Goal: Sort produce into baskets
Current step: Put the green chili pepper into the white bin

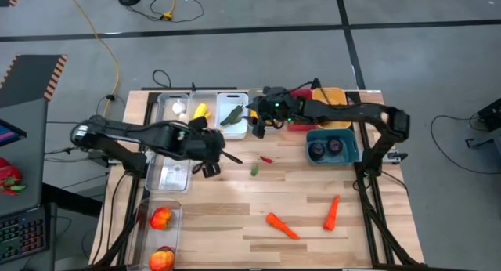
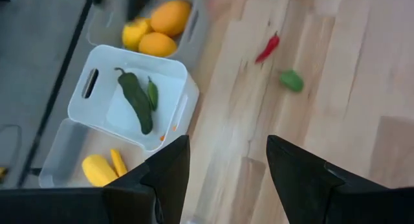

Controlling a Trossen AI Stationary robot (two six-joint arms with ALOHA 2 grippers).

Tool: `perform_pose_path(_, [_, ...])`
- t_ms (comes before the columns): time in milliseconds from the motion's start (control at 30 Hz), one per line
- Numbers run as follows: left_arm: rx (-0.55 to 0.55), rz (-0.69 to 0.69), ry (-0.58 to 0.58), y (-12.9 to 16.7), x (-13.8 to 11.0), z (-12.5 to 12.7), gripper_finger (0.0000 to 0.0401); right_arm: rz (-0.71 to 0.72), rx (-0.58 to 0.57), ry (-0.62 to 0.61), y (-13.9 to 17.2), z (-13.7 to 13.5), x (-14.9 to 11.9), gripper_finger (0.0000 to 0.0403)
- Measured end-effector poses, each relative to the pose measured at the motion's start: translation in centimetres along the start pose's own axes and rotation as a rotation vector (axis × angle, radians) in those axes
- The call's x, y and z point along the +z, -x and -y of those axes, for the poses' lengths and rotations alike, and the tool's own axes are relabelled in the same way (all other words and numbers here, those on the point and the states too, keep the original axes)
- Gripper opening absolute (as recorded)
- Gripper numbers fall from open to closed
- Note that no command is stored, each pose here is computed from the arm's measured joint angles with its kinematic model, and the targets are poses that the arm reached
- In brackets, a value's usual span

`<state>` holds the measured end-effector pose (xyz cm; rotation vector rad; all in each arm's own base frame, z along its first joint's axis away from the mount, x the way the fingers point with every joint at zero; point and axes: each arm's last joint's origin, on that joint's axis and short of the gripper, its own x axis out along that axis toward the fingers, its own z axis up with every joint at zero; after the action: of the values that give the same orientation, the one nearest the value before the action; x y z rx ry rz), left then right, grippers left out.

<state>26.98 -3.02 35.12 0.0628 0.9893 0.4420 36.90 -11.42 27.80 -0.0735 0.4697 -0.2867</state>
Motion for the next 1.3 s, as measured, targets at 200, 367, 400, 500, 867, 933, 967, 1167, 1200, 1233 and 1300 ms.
perform_pose_path(200, [0.015,-0.053,-0.098,-3.6,0.9,2.2,0.0193,-0.001,0.020,0.105,6.0,-0.3,2.3,0.0211])
perform_pose_path(367, [0.000,-0.057,-0.109,-6.8,1.7,4.1,0.0193,0.044,0.037,0.115,11.3,-0.7,3.9,0.0208])
perform_pose_path(400, [-0.006,-0.054,-0.107,-7.4,1.9,4.5,0.0193,0.046,0.044,0.118,12.3,-0.8,4.0,0.0208])
perform_pose_path(500, [-0.011,-0.049,-0.090,-9.1,2.2,5.5,0.0193,0.067,0.067,0.101,15.0,-1.3,4.4,0.0209])
perform_pose_path(867, [-0.011,-0.061,0.099,-14.2,2.3,8.3,0.0193,0.025,0.214,0.032,20.0,-4.4,3.9,0.0209])
perform_pose_path(933, [-0.025,-0.070,0.130,-15.3,2.2,8.9,0.0193,-0.006,0.245,0.028,20.2,-5.1,3.6,0.0209])
perform_pose_path(967, [-0.032,-0.074,0.140,-15.8,2.2,9.3,0.0193,-0.023,0.260,0.027,20.2,-5.5,3.4,0.0209])
perform_pose_path(1167, [-0.025,-0.113,0.191,-18.8,1.4,10.6,0.0193,-0.090,0.337,0.043,20.2,-7.7,2.8,0.0209])
perform_pose_path(1200, [-0.020,-0.120,0.200,-19.2,1.3,10.7,0.0193,-0.103,0.349,0.053,20.2,-8.0,2.7,0.0209])
perform_pose_path(1233, [-0.014,-0.128,0.207,-19.7,1.1,10.8,0.0193,-0.112,0.360,0.061,20.1,-8.4,2.6,0.0209])
perform_pose_path(1300, [-0.002,-0.147,0.214,-20.6,0.8,10.9,0.0193,-0.114,0.377,0.072,20.1,-8.9,2.5,0.0209])
